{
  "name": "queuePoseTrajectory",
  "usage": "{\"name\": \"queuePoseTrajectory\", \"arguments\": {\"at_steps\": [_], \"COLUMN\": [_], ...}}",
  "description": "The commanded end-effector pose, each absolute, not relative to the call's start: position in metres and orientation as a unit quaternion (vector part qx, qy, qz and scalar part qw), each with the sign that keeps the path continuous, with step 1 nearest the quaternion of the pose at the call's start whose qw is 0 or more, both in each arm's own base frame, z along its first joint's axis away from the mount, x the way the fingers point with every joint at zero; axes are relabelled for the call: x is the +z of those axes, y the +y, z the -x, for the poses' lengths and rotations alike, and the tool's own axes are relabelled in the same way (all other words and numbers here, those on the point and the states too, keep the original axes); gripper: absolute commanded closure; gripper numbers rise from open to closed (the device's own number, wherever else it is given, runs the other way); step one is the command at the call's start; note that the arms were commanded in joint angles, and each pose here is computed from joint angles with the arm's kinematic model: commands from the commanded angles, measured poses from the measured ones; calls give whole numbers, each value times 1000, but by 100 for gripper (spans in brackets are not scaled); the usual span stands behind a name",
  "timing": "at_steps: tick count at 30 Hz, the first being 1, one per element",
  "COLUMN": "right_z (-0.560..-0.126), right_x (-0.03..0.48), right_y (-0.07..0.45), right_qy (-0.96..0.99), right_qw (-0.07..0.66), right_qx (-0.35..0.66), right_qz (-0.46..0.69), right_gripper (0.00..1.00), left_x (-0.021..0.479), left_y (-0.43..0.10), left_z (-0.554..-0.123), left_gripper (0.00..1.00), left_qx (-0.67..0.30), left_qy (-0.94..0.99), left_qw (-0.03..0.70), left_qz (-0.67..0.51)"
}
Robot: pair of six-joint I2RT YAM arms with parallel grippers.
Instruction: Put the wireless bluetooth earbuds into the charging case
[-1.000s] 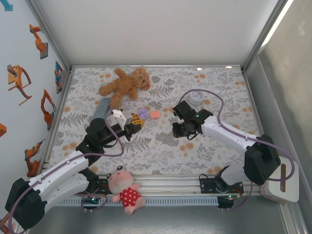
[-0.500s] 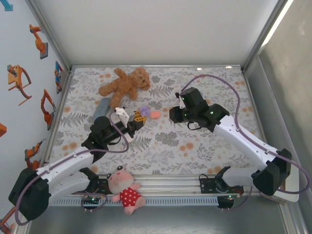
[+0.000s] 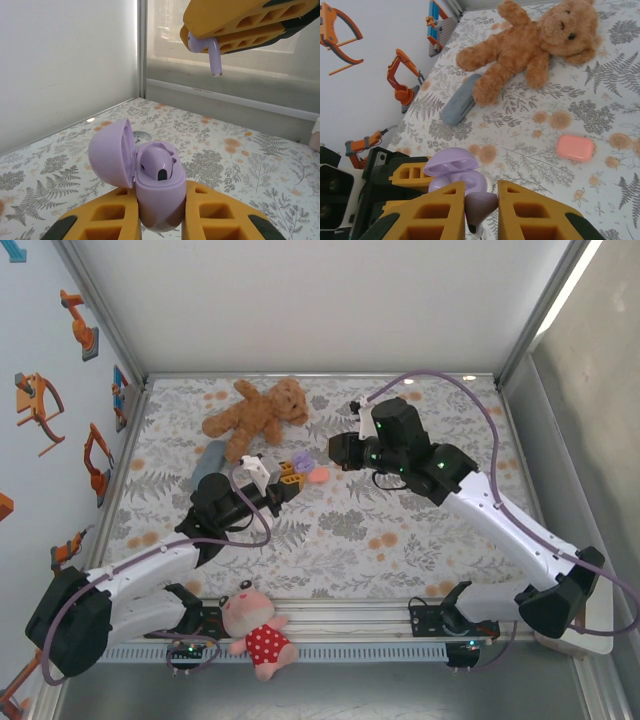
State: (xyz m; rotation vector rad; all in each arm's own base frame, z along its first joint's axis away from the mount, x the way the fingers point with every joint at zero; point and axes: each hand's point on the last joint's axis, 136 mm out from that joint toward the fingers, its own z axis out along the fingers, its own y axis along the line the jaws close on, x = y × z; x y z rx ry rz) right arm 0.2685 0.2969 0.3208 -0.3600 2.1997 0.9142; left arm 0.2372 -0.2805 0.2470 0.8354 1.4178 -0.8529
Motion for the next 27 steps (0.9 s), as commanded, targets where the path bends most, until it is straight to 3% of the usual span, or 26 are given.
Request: {"name": "queuePoseTrajectory", "arguments": {"at_steps": [1, 27], "right_z": [-268, -275], "right_x": [332, 321], "right_y": [309, 333], "right_qy": [843, 846], "right_qw": [361, 366], "right_qx": [372, 356], "right_qz": [143, 156], "right_gripper": [82, 82], "left_x": [274, 281], "left_y": [-286, -290], "left_z": [-234, -229], "left_gripper": [100, 100], "left_qx": [-376, -392], "left_qy": [572, 559], "left_qw": [627, 625], "left_qz": [-372, -378]}}
